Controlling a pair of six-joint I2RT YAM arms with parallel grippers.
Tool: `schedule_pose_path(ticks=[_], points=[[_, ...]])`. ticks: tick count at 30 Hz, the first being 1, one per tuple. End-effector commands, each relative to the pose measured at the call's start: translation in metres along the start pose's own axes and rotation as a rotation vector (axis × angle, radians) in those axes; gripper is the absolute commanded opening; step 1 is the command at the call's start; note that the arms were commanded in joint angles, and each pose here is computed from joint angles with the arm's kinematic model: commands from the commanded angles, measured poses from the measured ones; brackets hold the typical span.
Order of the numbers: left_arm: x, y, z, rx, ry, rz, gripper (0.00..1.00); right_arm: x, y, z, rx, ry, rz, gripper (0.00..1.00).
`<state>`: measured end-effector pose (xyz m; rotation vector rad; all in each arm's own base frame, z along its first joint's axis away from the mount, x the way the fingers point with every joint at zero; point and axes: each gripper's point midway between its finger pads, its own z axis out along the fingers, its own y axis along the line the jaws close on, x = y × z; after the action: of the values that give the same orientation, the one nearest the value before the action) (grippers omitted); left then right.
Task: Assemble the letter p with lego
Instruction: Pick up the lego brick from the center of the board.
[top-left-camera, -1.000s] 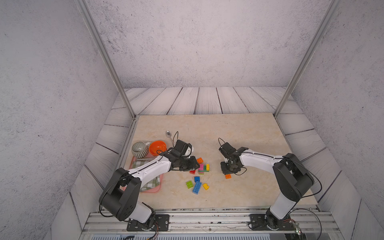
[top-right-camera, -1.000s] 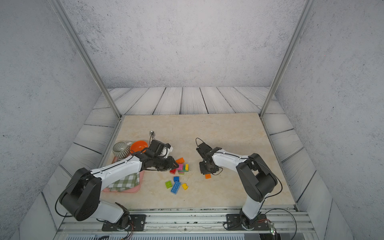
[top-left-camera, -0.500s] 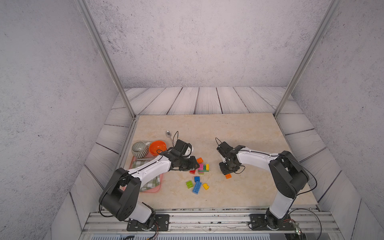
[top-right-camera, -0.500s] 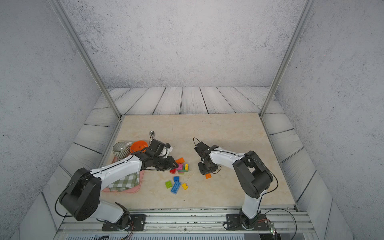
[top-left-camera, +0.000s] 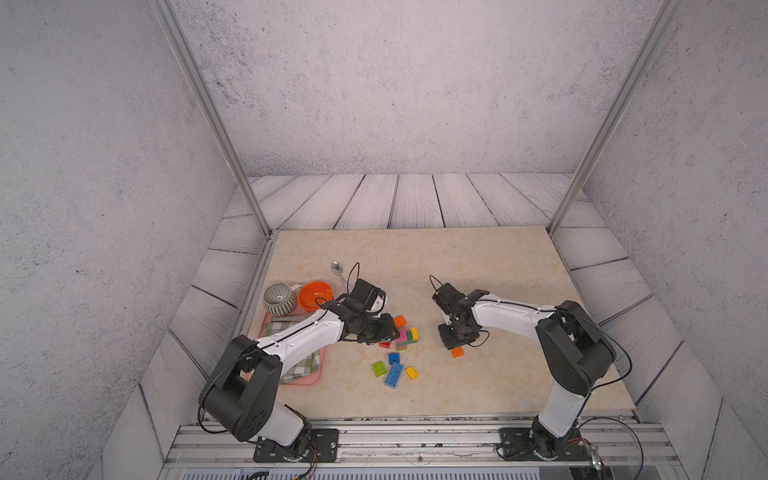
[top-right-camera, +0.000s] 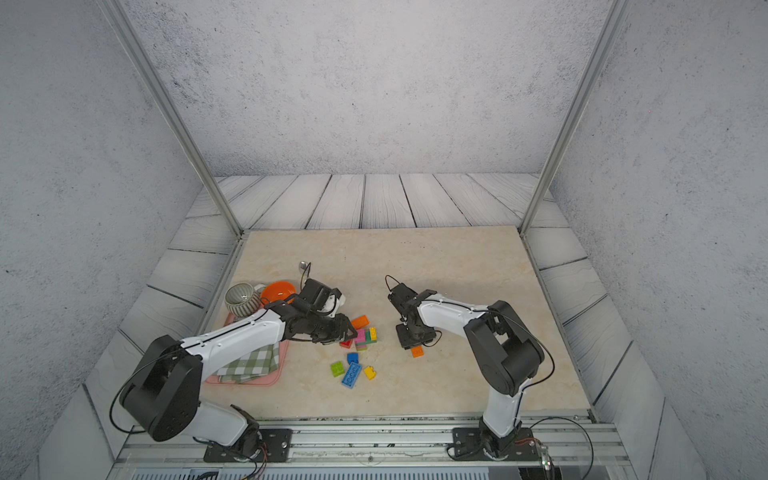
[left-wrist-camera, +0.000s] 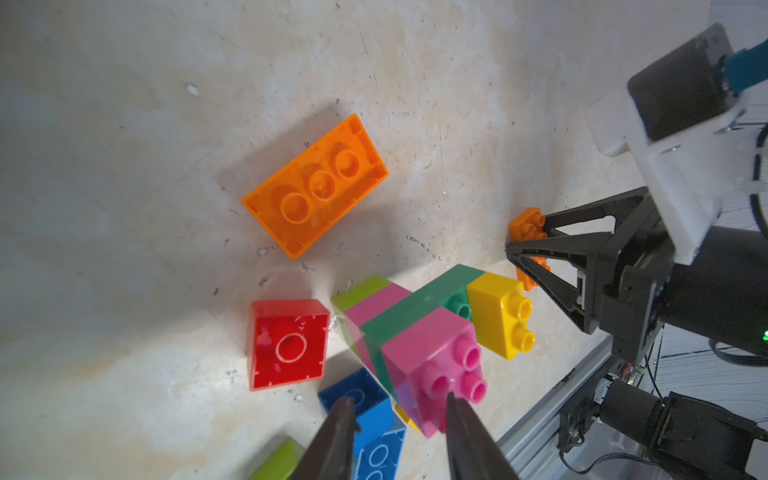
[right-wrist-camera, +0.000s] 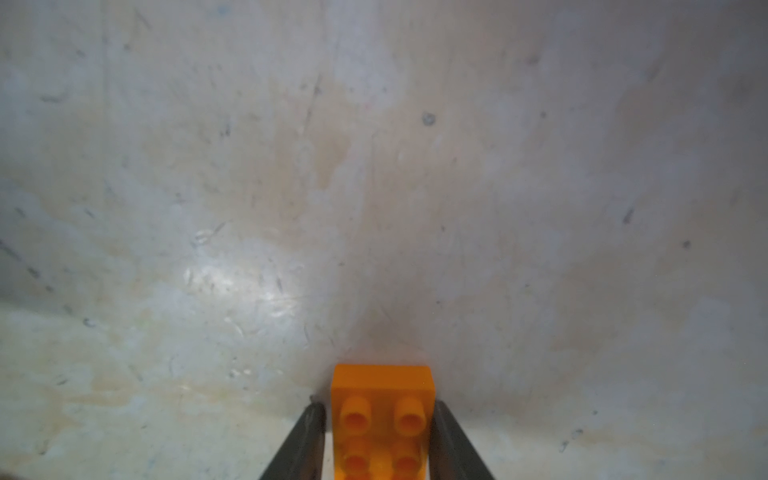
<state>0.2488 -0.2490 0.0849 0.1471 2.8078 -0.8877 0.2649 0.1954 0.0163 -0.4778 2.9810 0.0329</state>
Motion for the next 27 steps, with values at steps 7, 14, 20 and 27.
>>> schedule_pose_path(ticks=[7, 14, 20, 27], points=[[0.011, 0.012, 0.004, -0.067, 0.051, -0.02, 0.46, 0.001, -0.008, 0.006, 0.047, 0.017, 0.005, 0.24], [0.007, 0.005, -0.005, -0.053, 0.027, -0.011, 0.54, -0.007, -0.003, -0.014, 0.002, -0.06, -0.013, 0.06], [0.002, -0.002, -0.017, -0.048, -0.004, 0.0, 0.57, -0.019, 0.005, -0.051, -0.061, -0.188, -0.07, 0.0], [-0.001, -0.005, -0.026, -0.04, -0.037, 0.004, 0.59, -0.037, 0.018, -0.108, -0.152, -0.381, -0.176, 0.0]])
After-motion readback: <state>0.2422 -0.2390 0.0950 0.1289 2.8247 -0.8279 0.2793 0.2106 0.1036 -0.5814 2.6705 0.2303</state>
